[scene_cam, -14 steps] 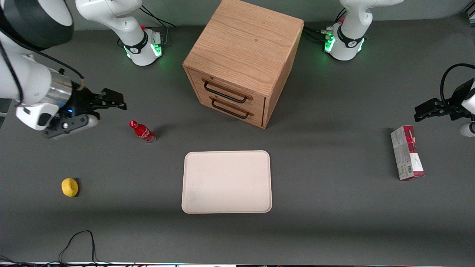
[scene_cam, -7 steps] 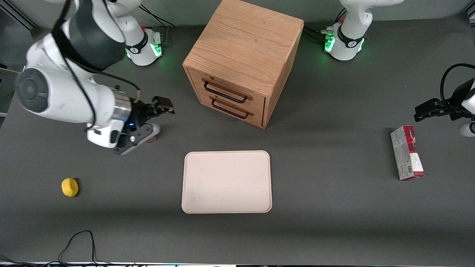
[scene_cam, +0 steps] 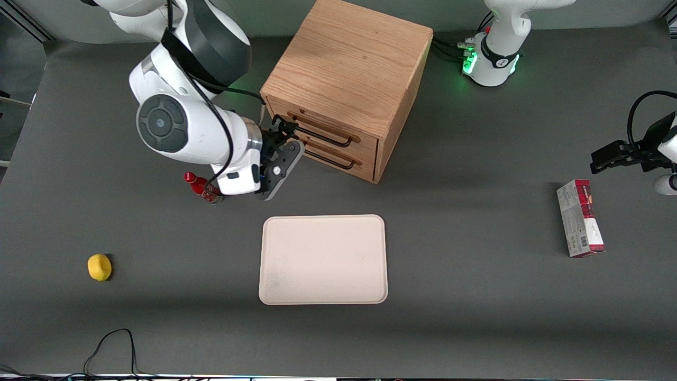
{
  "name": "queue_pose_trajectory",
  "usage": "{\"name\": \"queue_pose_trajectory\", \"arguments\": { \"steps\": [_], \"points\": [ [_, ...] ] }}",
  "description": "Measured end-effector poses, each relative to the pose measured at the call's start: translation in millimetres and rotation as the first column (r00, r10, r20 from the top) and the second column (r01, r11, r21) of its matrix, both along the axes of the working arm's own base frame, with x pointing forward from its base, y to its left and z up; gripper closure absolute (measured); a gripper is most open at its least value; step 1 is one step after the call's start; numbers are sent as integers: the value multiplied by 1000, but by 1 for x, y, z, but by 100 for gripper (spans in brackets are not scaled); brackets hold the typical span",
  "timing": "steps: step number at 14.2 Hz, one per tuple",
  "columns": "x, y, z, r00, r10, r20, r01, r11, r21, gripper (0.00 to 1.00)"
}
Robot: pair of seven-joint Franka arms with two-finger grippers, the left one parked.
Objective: Open upper drawer
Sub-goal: 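Move the right gripper to the upper drawer's black handle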
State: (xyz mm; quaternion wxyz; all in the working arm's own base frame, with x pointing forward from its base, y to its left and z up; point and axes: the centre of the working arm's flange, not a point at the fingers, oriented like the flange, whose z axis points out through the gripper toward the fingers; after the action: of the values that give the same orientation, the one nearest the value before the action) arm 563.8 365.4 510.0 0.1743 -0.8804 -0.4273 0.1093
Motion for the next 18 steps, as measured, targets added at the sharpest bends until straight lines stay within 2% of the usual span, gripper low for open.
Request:
{"name": "queue_pose_trajectory", "arguments": {
  "steps": [4,7,12,18],
  "points": [
    [-11,13,-9,993,116,-20,-116,993,25,0],
    [-20,25,-29,981,184,-52,-183,983,29,0],
    [-30,32,-57,971,217,-98,-217,976,9,0],
    [-38,38,-85,968,219,-119,-222,975,-8,0]
  ]
}}
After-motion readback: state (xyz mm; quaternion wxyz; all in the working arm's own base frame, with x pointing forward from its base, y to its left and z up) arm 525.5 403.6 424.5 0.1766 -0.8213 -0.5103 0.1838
